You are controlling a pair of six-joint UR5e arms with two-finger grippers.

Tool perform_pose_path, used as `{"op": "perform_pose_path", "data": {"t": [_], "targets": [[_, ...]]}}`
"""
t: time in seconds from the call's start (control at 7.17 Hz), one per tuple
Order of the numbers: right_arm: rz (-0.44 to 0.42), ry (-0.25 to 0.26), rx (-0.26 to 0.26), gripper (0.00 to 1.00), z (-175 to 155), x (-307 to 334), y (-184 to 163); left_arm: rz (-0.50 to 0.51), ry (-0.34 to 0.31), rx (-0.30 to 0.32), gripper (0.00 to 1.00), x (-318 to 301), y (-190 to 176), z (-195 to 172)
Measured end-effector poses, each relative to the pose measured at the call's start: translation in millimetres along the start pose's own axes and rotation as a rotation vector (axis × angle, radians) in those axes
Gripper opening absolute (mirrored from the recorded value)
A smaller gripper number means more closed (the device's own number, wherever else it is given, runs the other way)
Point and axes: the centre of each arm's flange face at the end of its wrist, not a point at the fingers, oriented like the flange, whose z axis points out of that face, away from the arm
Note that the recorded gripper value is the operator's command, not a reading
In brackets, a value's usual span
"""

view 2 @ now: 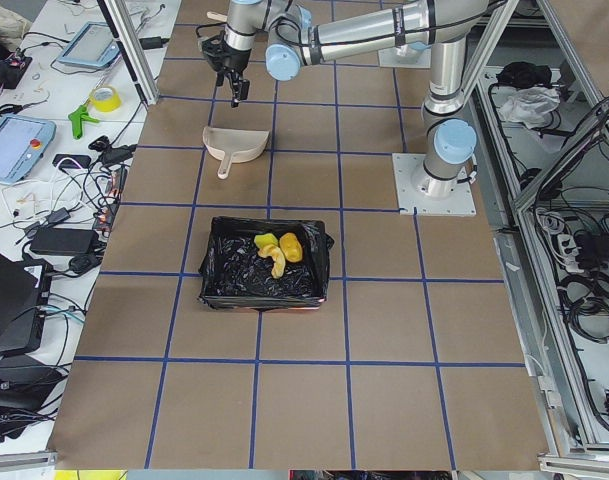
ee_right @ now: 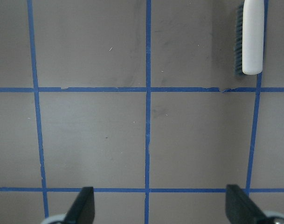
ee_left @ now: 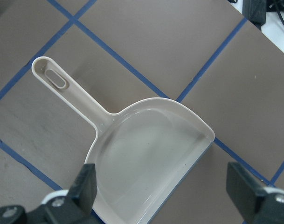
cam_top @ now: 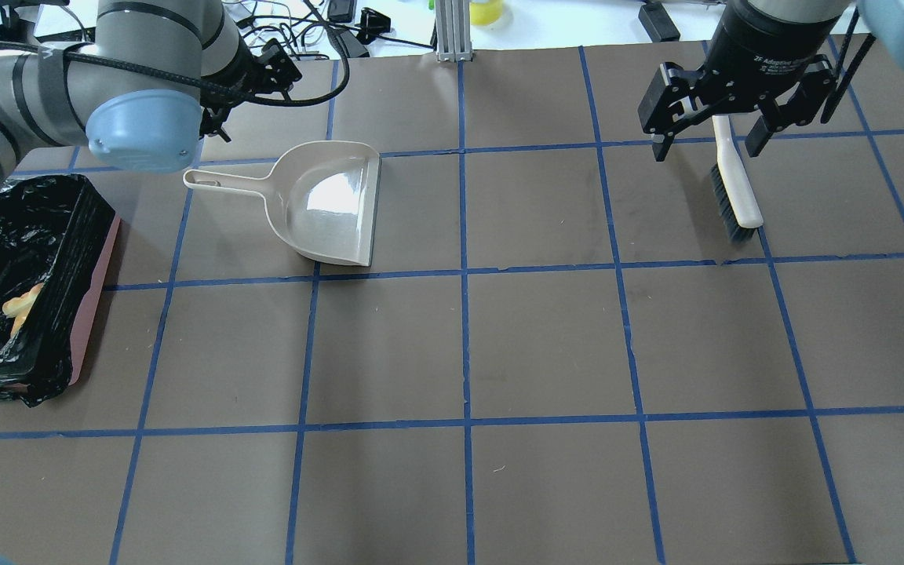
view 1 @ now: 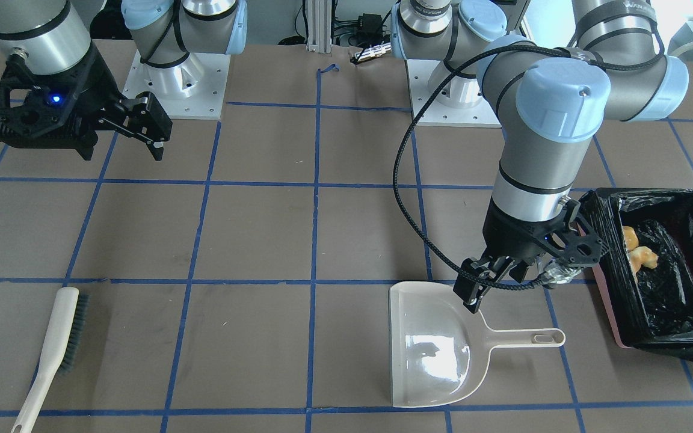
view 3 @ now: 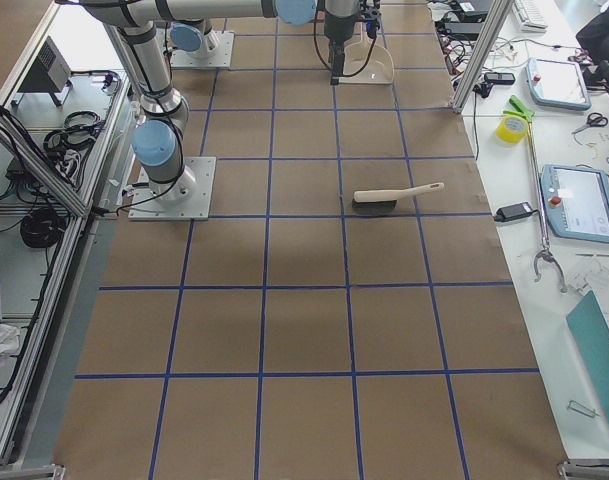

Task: Sweep and dump trash into bin

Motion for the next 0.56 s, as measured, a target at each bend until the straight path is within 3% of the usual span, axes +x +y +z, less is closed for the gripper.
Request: {"op": "perform_pose_path", "data": {"t": [0.56], "targets": [[0.0,0.0,0.001,0.99,-0.3,-0.3,0.3,0.249,-0.003,-0.129,1.0,-3.3,30.4,-19.1]]}}
